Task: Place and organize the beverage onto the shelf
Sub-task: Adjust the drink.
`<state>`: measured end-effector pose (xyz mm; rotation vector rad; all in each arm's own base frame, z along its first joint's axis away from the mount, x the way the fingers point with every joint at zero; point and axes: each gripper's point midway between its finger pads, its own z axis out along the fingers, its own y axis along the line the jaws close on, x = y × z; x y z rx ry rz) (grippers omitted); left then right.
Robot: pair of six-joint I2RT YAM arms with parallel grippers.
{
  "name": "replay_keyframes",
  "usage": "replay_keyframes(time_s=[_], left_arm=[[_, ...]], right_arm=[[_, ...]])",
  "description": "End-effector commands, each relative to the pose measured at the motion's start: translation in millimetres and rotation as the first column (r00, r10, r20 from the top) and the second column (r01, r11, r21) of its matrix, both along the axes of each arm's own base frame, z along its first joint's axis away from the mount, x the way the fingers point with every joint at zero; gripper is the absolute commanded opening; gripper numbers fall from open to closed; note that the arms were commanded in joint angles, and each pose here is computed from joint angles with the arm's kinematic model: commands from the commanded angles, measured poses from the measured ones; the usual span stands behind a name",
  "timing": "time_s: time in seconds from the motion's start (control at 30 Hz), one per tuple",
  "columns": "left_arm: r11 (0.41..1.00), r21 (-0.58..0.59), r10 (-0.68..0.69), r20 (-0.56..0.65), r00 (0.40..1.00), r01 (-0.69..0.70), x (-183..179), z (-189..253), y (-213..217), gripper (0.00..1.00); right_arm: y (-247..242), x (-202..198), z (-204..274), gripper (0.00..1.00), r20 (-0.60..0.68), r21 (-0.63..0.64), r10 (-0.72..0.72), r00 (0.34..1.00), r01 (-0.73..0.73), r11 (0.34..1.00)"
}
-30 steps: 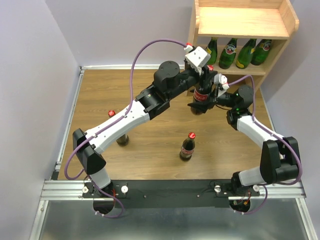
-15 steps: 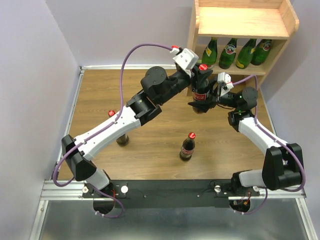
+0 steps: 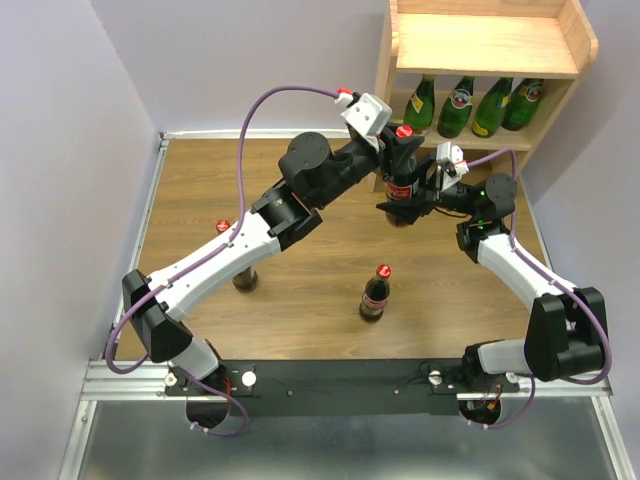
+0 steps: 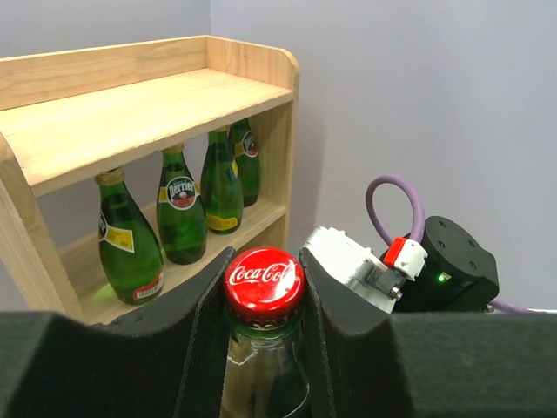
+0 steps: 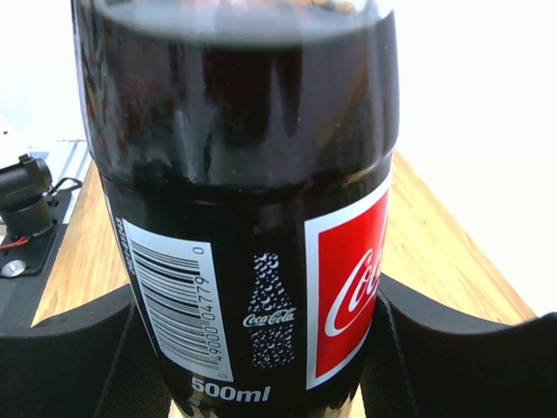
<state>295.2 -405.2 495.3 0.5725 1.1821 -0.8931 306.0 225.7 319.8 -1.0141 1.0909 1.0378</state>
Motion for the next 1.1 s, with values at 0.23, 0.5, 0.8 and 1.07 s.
replay_keyframes(time_s=[0.23, 0.5, 0.8, 1.07], left_arm=[[0.976, -0.211, -0.029, 0.113, 0.993, 0.052, -18.8, 70.9, 22.8, 0.49], [0.980, -0.187, -0.054, 0.091, 0.994, 0.071, -15.1, 54.9, 14.9, 0.49], [0.984, -0.177, -0.019, 0.092, 0.996, 0.036, -14.7, 41.3, 29.4, 0.50], [0.983, -0.167, 0.097, 0.113, 0.989, -0.078, -22.2, 34.6, 72.8, 0.50]], right_arm=[[-9.2, 4.0, 18.1, 0.00, 0.055, 0.049, -0.082, 0.995, 0.079, 0.996], [-9.6, 4.8, 16.0, 0.01, 0.047, 0.053, -0.093, 0.995, 0.091, 0.994], [-11.0, 8.0, 30.1, 0.00, 0.061, 0.077, -0.117, 0.991, 0.112, 0.991], [-13.4, 14.2, 46.1, 0.01, 0.055, 0.099, -0.141, 0.988, 0.135, 0.986]])
